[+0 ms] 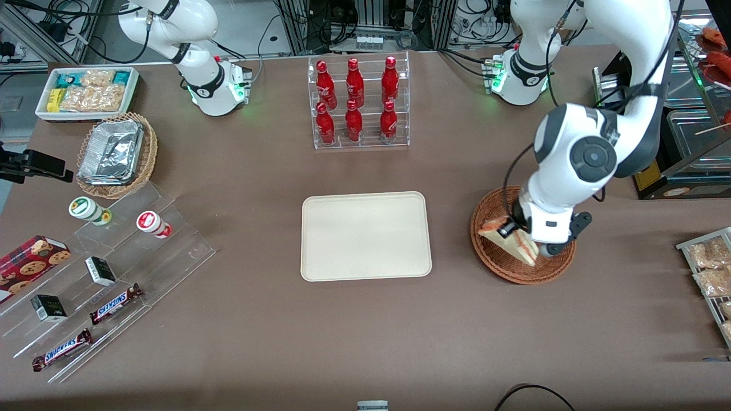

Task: Place sandwich from basket to tray
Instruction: 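Lift the sandwich and carry it with the left gripper over the cream tray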

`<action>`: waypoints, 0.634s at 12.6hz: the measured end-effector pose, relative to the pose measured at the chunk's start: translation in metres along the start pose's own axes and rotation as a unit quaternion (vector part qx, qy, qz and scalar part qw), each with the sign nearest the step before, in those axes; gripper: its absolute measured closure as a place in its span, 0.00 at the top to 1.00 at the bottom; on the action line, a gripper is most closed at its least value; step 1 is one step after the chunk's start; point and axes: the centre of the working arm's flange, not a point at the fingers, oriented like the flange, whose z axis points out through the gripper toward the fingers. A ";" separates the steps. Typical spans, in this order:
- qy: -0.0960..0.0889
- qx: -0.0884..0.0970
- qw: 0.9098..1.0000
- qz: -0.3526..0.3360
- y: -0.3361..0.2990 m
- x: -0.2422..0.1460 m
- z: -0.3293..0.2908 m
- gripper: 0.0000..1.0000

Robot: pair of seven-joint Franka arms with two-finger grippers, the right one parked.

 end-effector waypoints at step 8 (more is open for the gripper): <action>0.007 -0.034 0.979 0.200 0.142 -0.165 0.066 0.15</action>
